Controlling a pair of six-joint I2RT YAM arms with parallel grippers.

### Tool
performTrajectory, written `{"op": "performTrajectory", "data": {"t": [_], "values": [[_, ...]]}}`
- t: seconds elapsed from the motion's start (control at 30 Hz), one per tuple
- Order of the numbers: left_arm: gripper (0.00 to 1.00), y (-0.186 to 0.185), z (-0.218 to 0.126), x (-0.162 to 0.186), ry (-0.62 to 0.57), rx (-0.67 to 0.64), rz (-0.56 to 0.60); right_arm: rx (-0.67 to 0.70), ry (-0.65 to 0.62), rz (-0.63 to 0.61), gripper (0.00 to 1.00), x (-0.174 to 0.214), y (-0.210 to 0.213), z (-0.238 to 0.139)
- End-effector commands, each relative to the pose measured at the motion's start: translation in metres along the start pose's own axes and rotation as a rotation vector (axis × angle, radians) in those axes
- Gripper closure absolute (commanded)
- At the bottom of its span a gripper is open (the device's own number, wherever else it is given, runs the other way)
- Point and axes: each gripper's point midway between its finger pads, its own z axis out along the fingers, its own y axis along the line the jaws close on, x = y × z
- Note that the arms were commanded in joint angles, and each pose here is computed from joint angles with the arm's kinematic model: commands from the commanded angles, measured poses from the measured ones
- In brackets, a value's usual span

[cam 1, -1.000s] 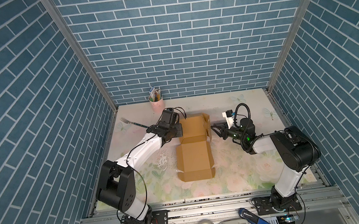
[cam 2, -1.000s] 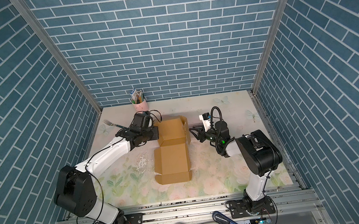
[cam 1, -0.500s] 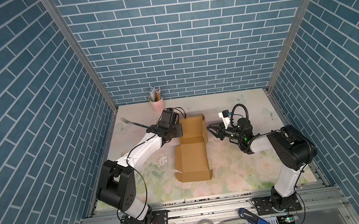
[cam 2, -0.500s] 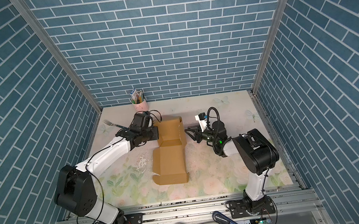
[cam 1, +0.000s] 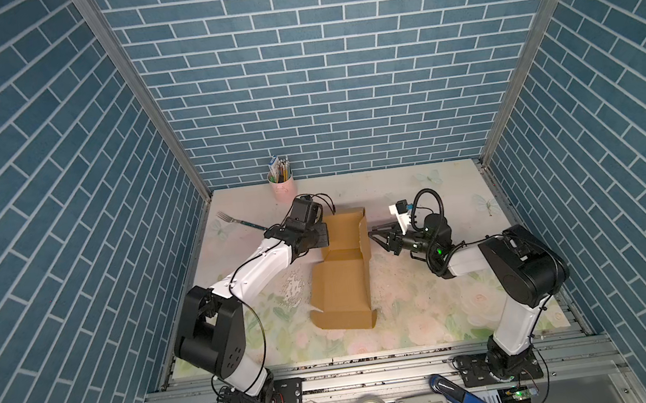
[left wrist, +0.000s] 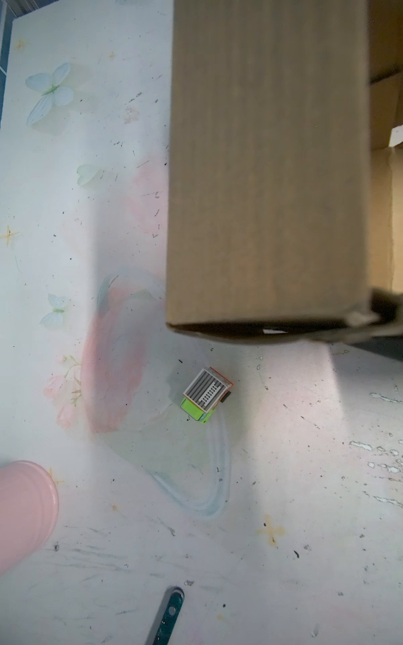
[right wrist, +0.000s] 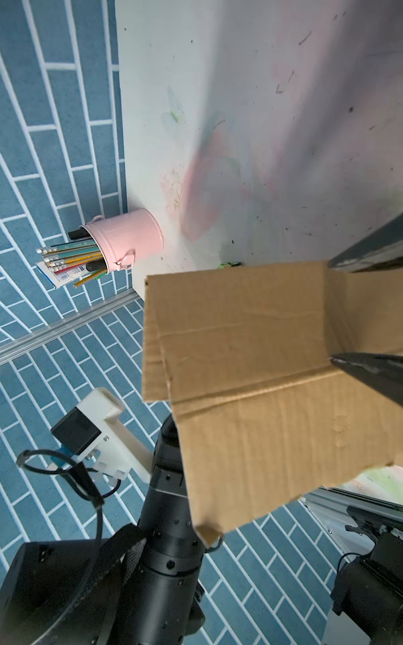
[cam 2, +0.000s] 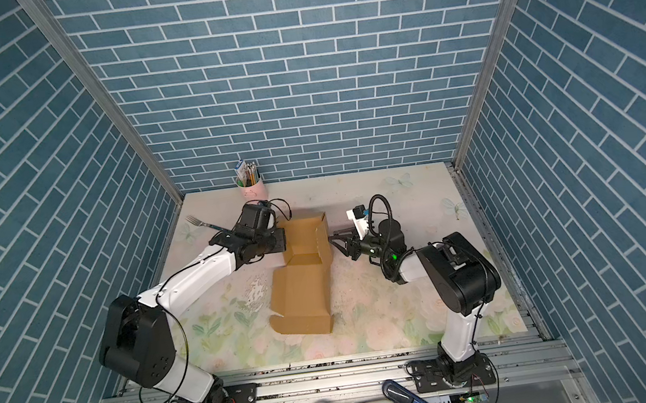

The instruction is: Fold the paper box

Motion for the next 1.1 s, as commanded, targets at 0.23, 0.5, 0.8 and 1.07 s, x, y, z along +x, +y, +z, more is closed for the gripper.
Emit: {"op": "performTrajectory", "data": {"t": [0.23,0.5,0.8,1.07], "values": [[0.94,-0.009,-0.001,-0.011,-0.018,0.031,-0.005,-0.058,0.003,-0.051,0.54,-0.009,0.024,0.001],[0.94,-0.009,0.000,-0.011,-0.015,0.030,-0.005,-0.049,0.033,-0.043,0.49,-0.002,0.032,0.001],[0.94,-0.013,-0.005,-0.013,-0.025,0.047,-0.002,0.048,0.058,-0.068,0.47,0.000,0.019,0.004],[0.94,-0.023,-0.010,-0.011,-0.029,0.060,0.029,0.172,0.068,-0.114,0.45,-0.005,0.010,0.010]]}}
